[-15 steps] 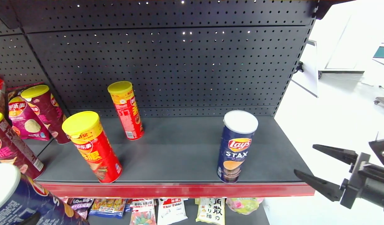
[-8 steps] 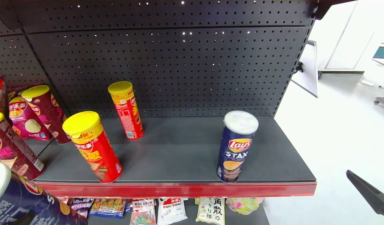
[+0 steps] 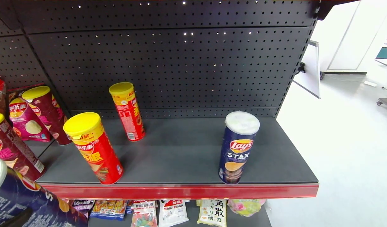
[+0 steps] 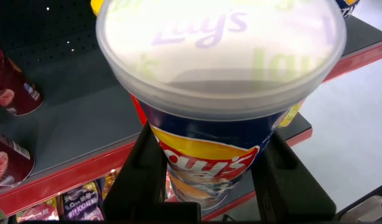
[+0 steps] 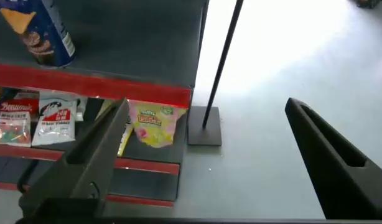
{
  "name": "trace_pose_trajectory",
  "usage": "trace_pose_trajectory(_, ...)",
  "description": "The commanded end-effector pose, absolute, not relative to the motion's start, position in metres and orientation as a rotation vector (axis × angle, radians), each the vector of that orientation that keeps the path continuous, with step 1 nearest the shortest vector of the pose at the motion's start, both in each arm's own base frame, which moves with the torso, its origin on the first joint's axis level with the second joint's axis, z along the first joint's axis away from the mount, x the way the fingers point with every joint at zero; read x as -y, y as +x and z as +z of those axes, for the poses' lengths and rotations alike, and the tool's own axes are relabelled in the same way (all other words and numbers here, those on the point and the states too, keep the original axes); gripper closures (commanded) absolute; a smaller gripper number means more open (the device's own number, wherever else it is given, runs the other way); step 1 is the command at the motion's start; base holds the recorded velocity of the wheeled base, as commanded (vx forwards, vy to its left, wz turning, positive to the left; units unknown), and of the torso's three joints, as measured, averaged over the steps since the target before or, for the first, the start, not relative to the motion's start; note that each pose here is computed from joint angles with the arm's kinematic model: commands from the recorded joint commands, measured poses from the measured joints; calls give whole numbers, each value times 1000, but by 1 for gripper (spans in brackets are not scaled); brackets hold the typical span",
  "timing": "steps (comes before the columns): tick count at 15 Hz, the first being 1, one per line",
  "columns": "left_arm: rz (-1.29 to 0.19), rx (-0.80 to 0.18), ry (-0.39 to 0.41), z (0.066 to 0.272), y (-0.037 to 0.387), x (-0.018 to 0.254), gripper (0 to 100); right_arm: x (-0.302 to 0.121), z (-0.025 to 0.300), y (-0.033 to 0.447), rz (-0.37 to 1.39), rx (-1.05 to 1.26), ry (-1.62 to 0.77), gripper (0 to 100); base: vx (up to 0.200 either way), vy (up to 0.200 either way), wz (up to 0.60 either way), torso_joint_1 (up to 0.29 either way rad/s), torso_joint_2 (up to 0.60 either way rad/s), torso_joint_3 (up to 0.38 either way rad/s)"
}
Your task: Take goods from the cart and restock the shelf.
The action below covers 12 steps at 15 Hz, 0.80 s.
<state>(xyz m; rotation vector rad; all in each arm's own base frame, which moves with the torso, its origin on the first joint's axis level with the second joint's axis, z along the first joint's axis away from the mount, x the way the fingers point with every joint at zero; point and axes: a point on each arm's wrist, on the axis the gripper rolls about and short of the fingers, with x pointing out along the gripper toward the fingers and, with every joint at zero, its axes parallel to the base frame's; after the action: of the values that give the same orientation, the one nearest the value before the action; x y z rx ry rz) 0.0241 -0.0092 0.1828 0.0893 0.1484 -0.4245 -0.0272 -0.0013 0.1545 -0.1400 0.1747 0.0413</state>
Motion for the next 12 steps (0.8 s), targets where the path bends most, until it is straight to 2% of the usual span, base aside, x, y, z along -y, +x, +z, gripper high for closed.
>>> trace_pose_trajectory(1,-423,-142,91,184,23,9,100,1,118,-52,9,-90,-128,0,0,0,0,0,0,0)
trace_pose_trajectory(3,-422,-140,90,183,23,9,100,0,92,-37,5,-89,-120,0,0,0,0,0,0,0)
trace_pose_trajectory(4,-422,-136,90,184,22,9,100,0,84,-27,22,-10,-106,0,0,0,0,0,0,0)
trace_pose_trajectory(6,-419,-112,80,186,18,9,100,-1,83,-24,71,45,-55,0,0,0,0,0,0,0)
trace_pose_trajectory(8,-409,-98,33,190,10,8,100,-1,83,-24,67,39,-20,0,0,0,0,0,0,0)
trace_pose_trajectory(11,-422,-90,16,188,3,8,100,1,83,-24,-40,38,-11,0,0,0,0,0,0,0)
trace_pose_trajectory(12,-423,-90,16,188,3,8,100,1,83,-24,-18,39,-44,0,0,0,0,0,0,0)
